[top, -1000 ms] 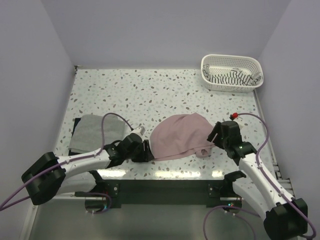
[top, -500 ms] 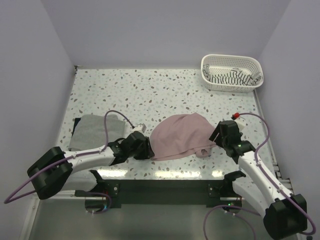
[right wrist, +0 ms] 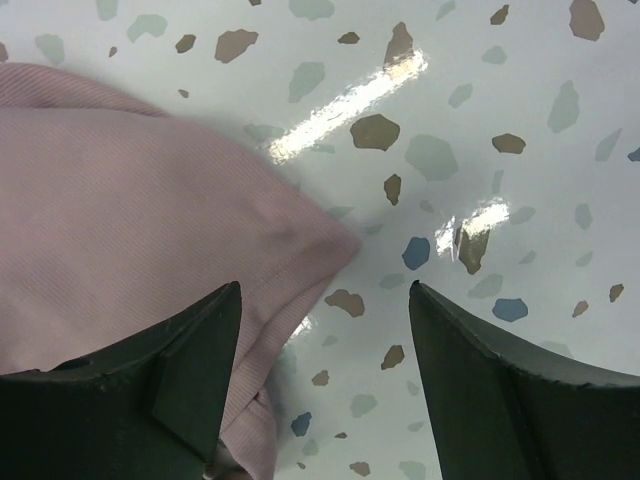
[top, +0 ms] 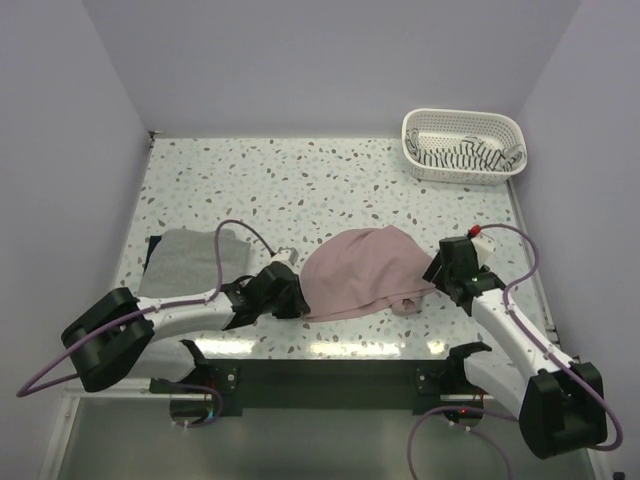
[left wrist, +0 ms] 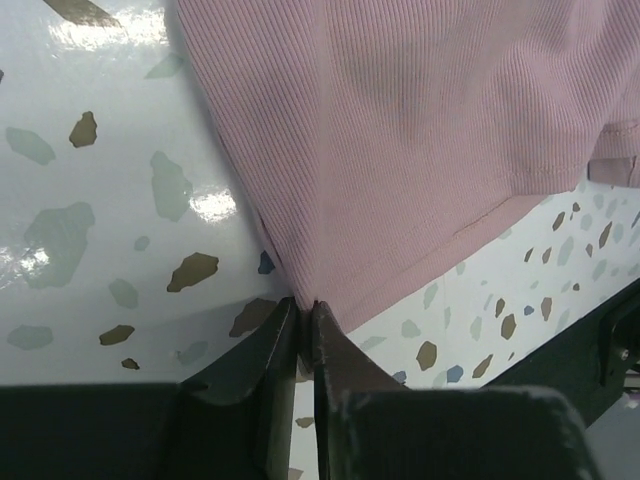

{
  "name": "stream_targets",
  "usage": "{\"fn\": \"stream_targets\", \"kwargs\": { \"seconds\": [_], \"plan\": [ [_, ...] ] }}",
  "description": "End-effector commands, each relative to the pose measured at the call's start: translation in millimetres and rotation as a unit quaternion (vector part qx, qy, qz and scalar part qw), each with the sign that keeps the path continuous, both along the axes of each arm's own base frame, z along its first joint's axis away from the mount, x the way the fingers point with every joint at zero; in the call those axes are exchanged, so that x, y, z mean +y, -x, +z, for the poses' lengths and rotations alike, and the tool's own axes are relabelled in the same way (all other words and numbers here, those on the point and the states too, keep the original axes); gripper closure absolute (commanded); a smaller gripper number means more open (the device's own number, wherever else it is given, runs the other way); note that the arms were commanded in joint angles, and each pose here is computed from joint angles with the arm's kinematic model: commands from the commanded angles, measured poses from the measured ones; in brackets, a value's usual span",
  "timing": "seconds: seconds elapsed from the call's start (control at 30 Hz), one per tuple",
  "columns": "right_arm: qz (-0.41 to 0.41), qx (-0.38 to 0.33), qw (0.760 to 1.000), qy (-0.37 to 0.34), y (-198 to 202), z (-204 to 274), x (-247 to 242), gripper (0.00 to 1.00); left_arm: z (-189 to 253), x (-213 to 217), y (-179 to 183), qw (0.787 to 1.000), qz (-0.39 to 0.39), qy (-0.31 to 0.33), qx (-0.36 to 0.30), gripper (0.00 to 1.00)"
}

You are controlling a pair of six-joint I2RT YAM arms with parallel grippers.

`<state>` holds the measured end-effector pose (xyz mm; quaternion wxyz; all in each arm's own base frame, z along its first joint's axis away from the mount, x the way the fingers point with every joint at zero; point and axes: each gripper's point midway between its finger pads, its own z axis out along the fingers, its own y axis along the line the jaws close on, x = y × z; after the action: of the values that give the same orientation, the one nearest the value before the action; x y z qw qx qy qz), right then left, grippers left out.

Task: Fold and stack the tank tops
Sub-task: Flatten the tank top out

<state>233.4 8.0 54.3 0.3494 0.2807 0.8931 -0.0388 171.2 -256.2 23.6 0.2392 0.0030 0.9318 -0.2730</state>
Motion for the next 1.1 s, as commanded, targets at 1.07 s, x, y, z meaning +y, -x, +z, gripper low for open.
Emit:
{"fn": "stream_targets", "kwargs": {
  "seconds": [1.07],
  "plan": [
    [0.035, 0.095, 0.992, -0.073, 7, -35, 23, 0.61, 71, 49, -55, 0.990, 0.113, 0.006, -0.082, 1.00]
  ]
}}
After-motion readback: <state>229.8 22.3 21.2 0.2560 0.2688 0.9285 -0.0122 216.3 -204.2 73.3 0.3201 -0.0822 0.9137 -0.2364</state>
